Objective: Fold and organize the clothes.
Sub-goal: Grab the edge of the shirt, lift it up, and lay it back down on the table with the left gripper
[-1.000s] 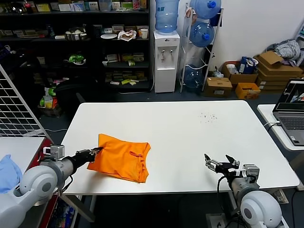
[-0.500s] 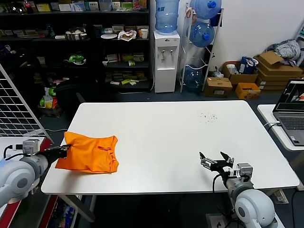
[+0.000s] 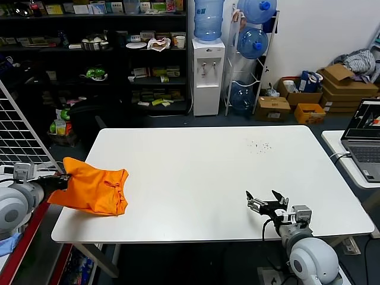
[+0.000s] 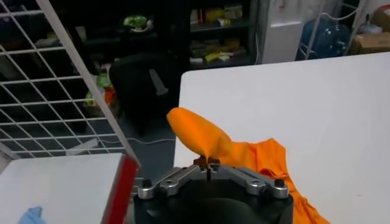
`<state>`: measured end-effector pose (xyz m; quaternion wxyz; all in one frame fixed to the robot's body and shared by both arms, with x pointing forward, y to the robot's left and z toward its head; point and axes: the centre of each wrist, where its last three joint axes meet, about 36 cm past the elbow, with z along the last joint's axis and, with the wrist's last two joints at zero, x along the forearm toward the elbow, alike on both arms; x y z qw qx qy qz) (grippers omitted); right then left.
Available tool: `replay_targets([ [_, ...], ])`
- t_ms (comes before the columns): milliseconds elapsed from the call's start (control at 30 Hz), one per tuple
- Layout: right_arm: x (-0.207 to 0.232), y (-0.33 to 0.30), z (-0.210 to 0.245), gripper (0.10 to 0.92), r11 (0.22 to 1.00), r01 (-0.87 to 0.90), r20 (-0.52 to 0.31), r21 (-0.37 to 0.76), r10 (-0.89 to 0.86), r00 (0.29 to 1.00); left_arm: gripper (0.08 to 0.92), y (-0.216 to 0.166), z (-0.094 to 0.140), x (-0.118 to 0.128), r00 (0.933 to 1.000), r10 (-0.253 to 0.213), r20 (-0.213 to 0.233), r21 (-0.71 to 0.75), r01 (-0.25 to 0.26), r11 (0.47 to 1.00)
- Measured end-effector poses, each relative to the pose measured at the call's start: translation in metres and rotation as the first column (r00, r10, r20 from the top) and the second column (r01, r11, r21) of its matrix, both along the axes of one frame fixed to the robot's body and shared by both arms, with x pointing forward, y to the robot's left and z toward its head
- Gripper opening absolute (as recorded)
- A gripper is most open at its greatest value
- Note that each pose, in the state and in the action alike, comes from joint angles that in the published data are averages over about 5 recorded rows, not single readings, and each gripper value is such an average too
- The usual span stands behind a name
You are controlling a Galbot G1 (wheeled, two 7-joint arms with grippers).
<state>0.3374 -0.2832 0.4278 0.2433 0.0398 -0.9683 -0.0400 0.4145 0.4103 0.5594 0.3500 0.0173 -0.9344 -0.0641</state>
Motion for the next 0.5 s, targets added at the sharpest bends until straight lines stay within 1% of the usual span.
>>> replay_targets([
  [167,0.0,0.003,-0.002,0.921,1.0,-0.001,-0.001,0.001,0.001,1.0,0.092,0.005,0.01,0.003,1.0,-0.008,0.005,0.028,0.008,1.0],
  [300,-0.001,0.005,-0.003,0.921,1.0,0.004,-0.003,-0.001,-0.004,1.0,0.092,0.002,0.011,0.001,0.9999,-0.015,-0.004,0.025,0.015,1.0],
  [400,-0.002,0.006,-0.004,0.921,1.0,0.01,-0.006,-0.003,-0.01,1.0,0.092,-0.007,0.009,-0.003,0.9997,-0.021,-0.015,0.001,0.021,1.0],
  [500,-0.004,0.007,-0.004,0.921,1.0,0.018,-0.009,-0.006,-0.018,1.0,0.092,-0.024,0.004,-0.01,0.9992,-0.029,-0.026,-0.053,0.028,0.998],
])
